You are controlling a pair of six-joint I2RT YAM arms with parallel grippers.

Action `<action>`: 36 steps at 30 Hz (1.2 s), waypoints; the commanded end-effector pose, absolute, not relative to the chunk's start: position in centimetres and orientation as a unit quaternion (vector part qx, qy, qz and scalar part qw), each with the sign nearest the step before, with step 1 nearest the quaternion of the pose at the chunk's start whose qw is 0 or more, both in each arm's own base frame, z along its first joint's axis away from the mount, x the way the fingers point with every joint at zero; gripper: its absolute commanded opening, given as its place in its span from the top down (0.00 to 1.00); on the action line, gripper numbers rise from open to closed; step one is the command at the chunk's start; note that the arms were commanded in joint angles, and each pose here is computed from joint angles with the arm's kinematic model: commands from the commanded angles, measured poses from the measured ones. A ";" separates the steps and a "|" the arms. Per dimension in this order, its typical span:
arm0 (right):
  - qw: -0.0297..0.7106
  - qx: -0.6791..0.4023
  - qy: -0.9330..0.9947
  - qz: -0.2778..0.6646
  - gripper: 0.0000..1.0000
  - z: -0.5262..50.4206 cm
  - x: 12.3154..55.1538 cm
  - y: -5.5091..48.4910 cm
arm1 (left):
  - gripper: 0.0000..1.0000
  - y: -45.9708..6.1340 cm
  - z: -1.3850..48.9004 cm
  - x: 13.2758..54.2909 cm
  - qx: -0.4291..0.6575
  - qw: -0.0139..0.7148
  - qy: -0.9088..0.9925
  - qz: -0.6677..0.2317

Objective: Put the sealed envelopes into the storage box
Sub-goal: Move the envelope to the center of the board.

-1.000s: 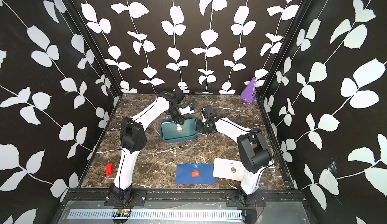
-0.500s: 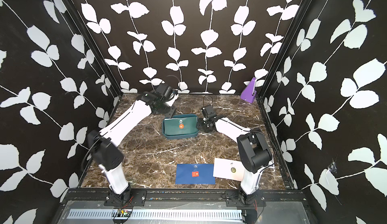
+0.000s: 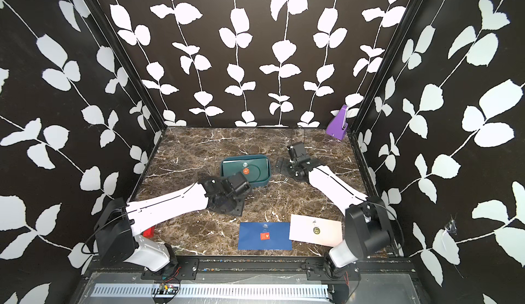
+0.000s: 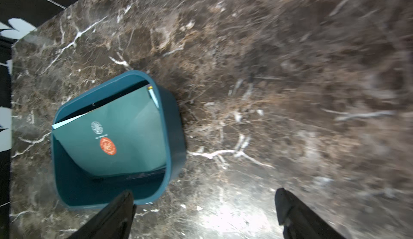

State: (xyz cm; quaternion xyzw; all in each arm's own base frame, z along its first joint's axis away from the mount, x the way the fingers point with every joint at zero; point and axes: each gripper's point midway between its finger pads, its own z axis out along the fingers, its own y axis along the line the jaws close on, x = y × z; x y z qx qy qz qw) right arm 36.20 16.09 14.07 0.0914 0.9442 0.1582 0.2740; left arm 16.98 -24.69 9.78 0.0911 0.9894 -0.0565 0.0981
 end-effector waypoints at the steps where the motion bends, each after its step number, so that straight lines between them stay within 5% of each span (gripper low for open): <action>1: 0.249 0.087 0.959 0.106 0.01 11.8 34.2 13.7 | 0.45 -26.0 9.3 15.6 0.027 0.094 0.992 -0.079; 19: 0.239 0.079 0.962 0.110 0.03 11.6 30.8 12.7 | 0.44 -26.8 2.0 11.2 0.047 -0.008 0.998 -0.039; 36: 0.257 0.078 0.954 0.134 0.04 13.5 30.5 14.3 | 0.46 -27.2 1.3 13.3 0.075 -0.072 0.994 -0.025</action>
